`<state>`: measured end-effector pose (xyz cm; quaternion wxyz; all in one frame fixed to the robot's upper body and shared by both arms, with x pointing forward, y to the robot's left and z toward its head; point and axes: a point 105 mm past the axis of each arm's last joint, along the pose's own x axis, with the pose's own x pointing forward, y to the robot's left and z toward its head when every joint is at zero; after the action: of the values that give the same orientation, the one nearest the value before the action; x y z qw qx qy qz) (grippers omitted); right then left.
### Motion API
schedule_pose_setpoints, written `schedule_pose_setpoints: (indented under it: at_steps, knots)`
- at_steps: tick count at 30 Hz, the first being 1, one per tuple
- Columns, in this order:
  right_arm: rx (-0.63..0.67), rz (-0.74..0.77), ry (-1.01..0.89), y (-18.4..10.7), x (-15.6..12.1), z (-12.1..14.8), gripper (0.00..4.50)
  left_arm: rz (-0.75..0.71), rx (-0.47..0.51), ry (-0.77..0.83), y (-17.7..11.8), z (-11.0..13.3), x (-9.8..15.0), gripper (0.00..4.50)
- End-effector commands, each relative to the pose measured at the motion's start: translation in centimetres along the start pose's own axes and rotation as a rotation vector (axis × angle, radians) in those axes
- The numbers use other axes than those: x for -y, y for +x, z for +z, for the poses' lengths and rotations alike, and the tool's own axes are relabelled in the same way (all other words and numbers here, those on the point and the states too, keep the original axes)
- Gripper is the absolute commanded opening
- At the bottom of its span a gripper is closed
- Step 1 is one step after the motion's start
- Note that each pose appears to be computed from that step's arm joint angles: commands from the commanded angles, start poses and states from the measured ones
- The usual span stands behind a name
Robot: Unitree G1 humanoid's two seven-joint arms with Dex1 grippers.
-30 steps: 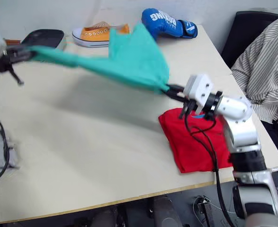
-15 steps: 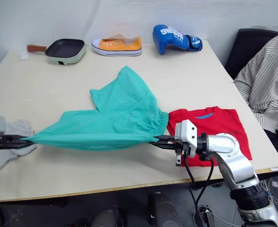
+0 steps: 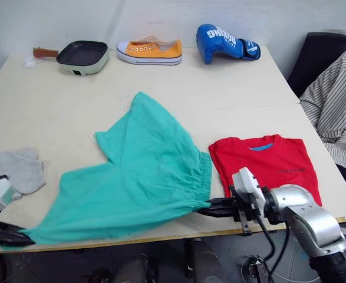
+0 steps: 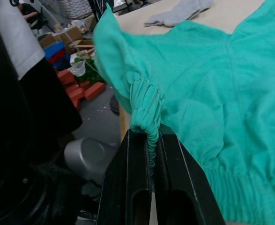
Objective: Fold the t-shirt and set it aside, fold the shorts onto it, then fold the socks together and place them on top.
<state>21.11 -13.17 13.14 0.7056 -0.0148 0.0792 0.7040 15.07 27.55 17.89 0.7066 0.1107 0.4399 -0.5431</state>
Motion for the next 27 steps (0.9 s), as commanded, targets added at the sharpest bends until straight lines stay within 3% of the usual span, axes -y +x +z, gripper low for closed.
schedule_pose_setpoints:
  at_steps: [1,8,14,18,23,26,27]
  knots:
    - [0.05,-0.071,-0.027,-0.9,1.1,0.2,0.0,-0.074,0.079,0.077,-1.9,2.9,0.4,0.05]
    - [0.02,-0.13,-0.084,-1.5,1.3,-1.9,0.0,-0.009,0.113,0.201,-3.4,5.8,-2.4,0.05]
    - [0.053,-0.18,-0.052,-1.7,1.4,0.0,0.0,-0.042,0.129,0.296,-2.5,8.2,-3.9,0.05]
    - [0.06,-0.211,-0.022,-1.6,1.4,-0.9,0.0,-0.06,0.127,0.335,-1.9,9.6,-4.7,0.05]
    - [0.111,-0.278,0.042,-2.3,1.8,-3.2,0.0,0.026,0.136,0.468,-1.5,13.7,-8.7,0.05]
    - [0.164,-0.332,0.106,-3.1,2.4,-4.7,0.0,0.084,0.19,0.556,-1.2,17.6,-11.1,0.05]
    - [0.187,-0.371,0.131,-3.7,3.0,-5.3,0.0,0.165,0.241,0.61,-0.7,20.0,-12.4,0.05]
